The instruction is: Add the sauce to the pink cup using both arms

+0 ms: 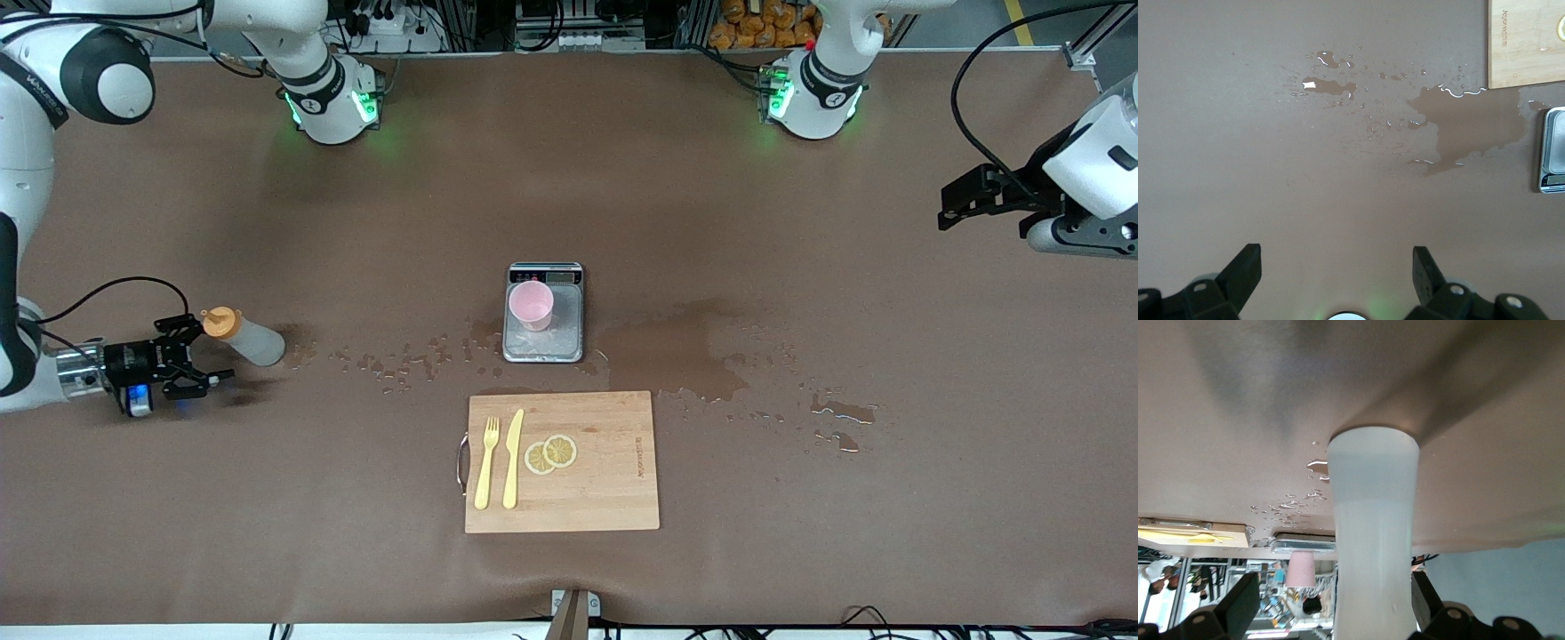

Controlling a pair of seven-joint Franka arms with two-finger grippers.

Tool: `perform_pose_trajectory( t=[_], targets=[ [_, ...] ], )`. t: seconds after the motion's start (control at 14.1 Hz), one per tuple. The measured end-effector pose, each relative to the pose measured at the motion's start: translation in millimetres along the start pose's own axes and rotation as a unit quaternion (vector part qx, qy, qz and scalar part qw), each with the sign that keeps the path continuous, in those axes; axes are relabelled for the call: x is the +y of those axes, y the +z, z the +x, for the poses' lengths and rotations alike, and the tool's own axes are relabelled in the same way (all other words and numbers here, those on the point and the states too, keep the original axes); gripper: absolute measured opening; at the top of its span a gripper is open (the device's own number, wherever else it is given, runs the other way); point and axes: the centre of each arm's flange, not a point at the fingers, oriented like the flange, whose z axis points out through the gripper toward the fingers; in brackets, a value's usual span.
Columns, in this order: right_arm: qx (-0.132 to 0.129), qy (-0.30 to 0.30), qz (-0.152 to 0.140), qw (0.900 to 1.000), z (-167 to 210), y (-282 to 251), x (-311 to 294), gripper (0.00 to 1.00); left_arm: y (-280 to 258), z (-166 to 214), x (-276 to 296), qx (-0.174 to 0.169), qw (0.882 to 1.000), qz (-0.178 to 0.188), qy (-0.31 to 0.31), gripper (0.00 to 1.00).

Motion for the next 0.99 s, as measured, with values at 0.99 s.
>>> perform_pose_trajectory(
  t=[0.99],
  targets=[
    [0.230,-0.099,-0.151,0.956,-247.6,-32.0,-98.6,1.00,4.9,2.8,6.6,-0.005,1.000,-0.001,0.006,1.00]
  ],
)
